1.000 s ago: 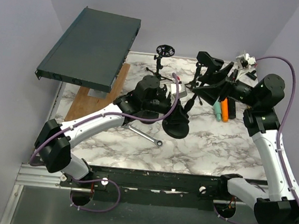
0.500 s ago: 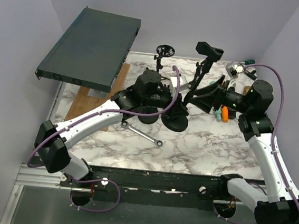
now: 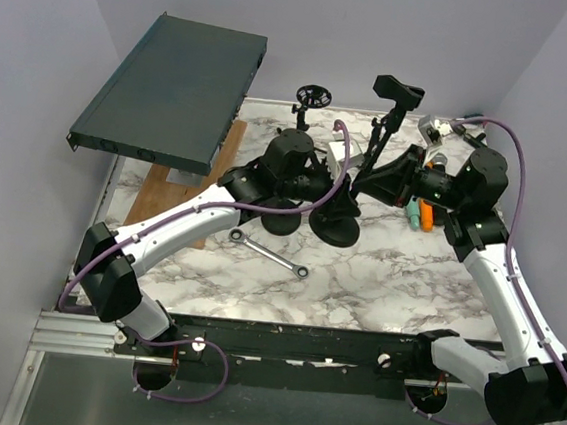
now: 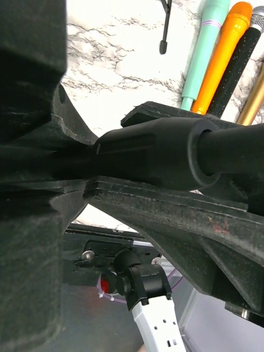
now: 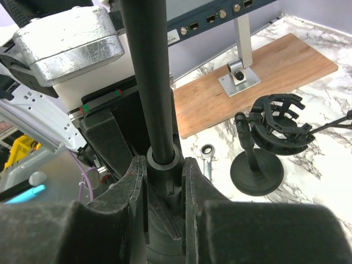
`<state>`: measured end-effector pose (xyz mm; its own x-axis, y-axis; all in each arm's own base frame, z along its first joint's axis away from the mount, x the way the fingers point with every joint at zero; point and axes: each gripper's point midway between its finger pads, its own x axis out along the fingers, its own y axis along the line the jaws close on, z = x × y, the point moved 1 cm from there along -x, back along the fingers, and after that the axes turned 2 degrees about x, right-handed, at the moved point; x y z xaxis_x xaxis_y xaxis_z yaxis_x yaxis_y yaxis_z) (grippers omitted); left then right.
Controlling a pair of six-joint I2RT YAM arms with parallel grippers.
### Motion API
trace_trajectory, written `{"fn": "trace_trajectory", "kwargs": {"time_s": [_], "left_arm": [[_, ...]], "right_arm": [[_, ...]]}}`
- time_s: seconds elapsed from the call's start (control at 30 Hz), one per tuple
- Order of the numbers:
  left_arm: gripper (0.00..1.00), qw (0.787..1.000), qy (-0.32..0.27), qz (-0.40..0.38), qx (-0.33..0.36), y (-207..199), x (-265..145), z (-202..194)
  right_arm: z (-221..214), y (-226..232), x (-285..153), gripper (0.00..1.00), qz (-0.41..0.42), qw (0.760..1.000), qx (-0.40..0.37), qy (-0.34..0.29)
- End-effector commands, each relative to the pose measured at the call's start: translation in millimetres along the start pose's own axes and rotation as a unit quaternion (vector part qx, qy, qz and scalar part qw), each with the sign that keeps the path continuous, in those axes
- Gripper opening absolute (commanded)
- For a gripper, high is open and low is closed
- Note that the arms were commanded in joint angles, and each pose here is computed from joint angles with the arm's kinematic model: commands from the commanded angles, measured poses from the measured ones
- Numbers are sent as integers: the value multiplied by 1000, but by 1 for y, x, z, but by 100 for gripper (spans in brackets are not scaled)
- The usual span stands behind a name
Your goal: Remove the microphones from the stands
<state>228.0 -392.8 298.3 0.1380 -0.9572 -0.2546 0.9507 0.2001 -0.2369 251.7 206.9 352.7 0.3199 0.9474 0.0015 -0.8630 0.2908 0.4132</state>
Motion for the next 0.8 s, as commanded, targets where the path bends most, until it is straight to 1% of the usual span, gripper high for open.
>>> {"fn": "trace_trajectory", "kwargs": {"time_s": [0.0,0.03,0.1,0.17,0.27,0.37,0.4,0.43,0.47,0.5,0.57,0.63,0.7,0.73,0.77], "left_arm": [[0,997,-46,-47,43,-21,-2,28],[0,995,-51,-65,47,-26,-5,25],[0,990,-64,-111,49,-38,-15,24],[0,980,-73,-179,43,-55,-29,21],[0,957,-72,-279,33,-82,-50,16],[0,942,-50,-330,25,-98,-60,13],[0,942,-48,-333,23,-99,-61,14],[0,943,-49,-328,21,-98,-60,16],[0,948,-51,-313,22,-95,-59,18],[0,954,-55,-292,25,-90,-56,21],[0,968,-59,-241,23,-77,-49,25],[0,982,-64,-179,18,-59,-42,30],[0,990,-67,-124,16,-44,-37,34],[0,992,-74,-96,21,-37,-34,38],[0,994,-69,-77,18,-34,-33,35]], "right_arm": [[4,18,0,6,45,998,-38,-8],[5,21,-2,1,51,997,-54,-10],[4,30,-4,0,76,993,-86,-5],[4,39,-6,0,109,988,-108,3],[0,52,-9,1,170,975,-141,22],[-4,51,-8,1,209,967,-138,46],[-4,46,-6,1,207,970,-121,53],[-2,42,-3,3,200,971,-116,53],[-3,36,-1,13,183,976,-101,55],[1,32,1,27,164,980,-103,51],[8,25,4,49,117,987,-103,39],[17,17,3,69,60,993,-102,27],[26,15,1,78,22,995,-100,9],[30,14,0,82,8,995,-96,1],[34,16,-1,84,-2,996,-92,-8]]}}
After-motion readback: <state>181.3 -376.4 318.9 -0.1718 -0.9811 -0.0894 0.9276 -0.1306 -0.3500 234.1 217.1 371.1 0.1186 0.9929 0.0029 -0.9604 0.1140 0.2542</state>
